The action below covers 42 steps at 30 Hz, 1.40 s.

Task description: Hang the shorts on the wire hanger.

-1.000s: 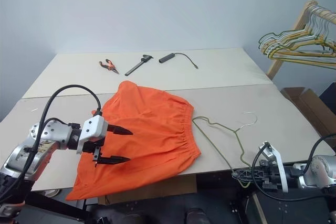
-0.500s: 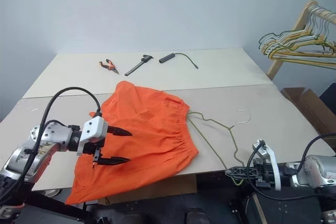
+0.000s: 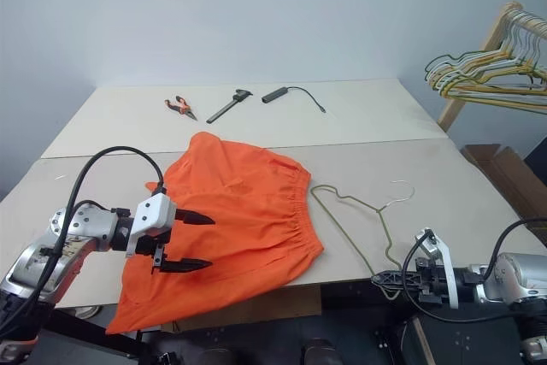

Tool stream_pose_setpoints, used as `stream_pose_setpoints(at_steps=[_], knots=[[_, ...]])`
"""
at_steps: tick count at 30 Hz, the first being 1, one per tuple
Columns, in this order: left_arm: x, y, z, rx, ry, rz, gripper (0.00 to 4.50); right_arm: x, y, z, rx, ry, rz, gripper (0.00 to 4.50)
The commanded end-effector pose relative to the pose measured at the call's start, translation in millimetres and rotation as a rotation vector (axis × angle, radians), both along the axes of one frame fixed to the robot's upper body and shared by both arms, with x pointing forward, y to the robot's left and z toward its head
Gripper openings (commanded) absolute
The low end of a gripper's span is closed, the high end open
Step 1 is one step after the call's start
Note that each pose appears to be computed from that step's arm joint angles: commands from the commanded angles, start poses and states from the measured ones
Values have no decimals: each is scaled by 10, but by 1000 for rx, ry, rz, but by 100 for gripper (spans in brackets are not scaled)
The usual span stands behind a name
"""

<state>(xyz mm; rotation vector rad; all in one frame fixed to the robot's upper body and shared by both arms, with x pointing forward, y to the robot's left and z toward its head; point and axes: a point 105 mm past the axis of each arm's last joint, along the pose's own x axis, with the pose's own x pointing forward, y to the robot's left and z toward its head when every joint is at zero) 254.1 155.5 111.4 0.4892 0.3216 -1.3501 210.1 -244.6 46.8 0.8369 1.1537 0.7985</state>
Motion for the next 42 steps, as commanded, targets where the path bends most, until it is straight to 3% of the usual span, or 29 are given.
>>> stream_pose_setpoints(at_steps=[1, 13, 17, 31, 35, 42], knots=[[21, -4, 99, -2, -46, -4, 446, 13, 76, 86, 43, -41, 45, 0], [22, -19, 85, 1, -53, 4, 446, 146, 219, 121, 128, -86, 75, 0], [19, -55, 53, 10, -54, -12, 446, 273, 341, -2, 116, -72, 96, 0], [33, -115, 21, 2, -78, 6, 446, 764, 487, 206, 86, -112, 218, 0], [18, -136, 38, -17, -84, 20, 446, 708, 460, 271, 73, -89, 262, 0], [-46, -121, -31, -13, -65, 31, 446, 437, 291, 111, 36, 24, 250, 0]])
